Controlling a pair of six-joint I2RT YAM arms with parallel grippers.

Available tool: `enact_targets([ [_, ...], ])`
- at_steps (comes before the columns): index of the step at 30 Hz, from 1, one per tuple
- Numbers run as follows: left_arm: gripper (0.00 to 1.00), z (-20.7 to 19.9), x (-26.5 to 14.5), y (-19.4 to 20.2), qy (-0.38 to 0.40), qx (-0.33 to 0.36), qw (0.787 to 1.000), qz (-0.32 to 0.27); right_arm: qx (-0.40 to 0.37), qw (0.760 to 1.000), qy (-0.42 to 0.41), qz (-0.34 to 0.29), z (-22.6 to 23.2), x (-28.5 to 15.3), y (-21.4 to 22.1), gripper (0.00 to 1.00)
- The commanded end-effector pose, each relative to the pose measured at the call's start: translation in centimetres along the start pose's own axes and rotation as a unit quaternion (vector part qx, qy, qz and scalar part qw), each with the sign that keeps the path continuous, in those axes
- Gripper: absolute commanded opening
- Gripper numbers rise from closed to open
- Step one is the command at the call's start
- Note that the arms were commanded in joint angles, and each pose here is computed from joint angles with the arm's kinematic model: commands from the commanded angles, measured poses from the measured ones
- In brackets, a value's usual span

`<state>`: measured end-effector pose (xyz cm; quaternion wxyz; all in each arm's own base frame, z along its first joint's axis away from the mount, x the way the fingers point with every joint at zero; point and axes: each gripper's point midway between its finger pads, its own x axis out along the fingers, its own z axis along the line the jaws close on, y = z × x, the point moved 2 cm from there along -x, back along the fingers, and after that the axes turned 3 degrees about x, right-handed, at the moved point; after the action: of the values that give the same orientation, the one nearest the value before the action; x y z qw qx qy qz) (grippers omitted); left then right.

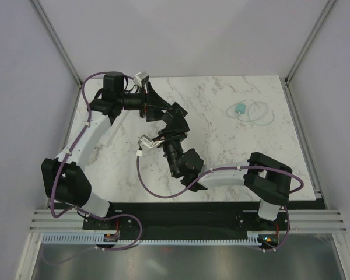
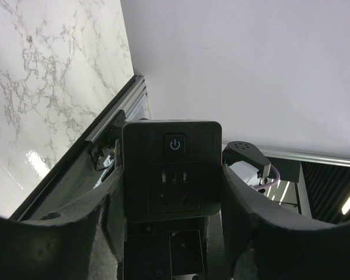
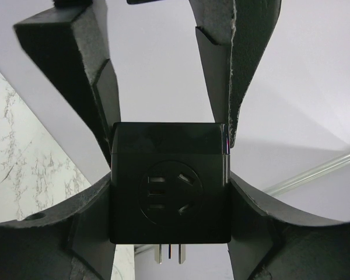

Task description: Insert the plug

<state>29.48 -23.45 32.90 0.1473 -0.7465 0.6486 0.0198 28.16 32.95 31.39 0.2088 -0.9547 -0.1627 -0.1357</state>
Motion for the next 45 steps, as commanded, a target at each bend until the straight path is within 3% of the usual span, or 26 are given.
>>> enact_targets([
  [1, 0.45, -0.8, 0.8, 2.1, 0.023, -0.005, 0.999, 0.048, 0.114, 0.988, 0.092, -0.037, -3.9, -0.3, -1.1, 0.2],
  [2, 0.29, -0.6, 0.9, 2.2, 0.023, -0.006, 0.999, 0.049, 0.113, 0.989, 0.09, -0.037, -3.8, -0.3, -1.1, 0.21],
  [5, 0.02, -0.2, 1.0, 2.1, 0.019, -0.014, 0.998, 0.05, 0.111, 0.99, 0.085, -0.031, -3.5, -0.3, -0.9, 0.29],
  [8, 0.02, -0.5, 1.0, 1.6, 0.019, -0.015, 0.999, 0.044, 0.099, 0.992, 0.078, -0.016, -2.5, -0.4, -0.5, 0.57],
  [10, 0.02, -0.8, 1.0, 1.4, 0.021, -0.018, 0.999, 0.043, 0.097, 0.992, 0.08, -0.009, -2.3, -0.6, -0.1, 0.63],
  [11, 0.02, -0.9, 1.1, 1.3, 0.021, -0.019, 0.999, 0.043, 0.084, 0.993, 0.078, -0.005, -1.8, -0.7, 0.1, 0.73],
  [20, 0.02, -3.0, 1.1, -0.1, 0.042, -0.023, 0.998, 0.031, 0.09, 0.992, 0.083, 0.024, -0.4, -1.9, 1.8, 0.98],
  [33, 0.02, -4.4, 1.0, -3.0, 0.055, -0.029, 0.998, 0.009, 0.131, 0.985, 0.086, 0.072, -0.1, -1.9, 3.3, 0.98],
  [45, 0.02, -2.2, 0.9, -4.5, 0.044, -0.059, 0.997, -0.004, 0.059, 0.994, 0.073, 0.061, 0.7, -1.9, 3.1, 0.98],
])
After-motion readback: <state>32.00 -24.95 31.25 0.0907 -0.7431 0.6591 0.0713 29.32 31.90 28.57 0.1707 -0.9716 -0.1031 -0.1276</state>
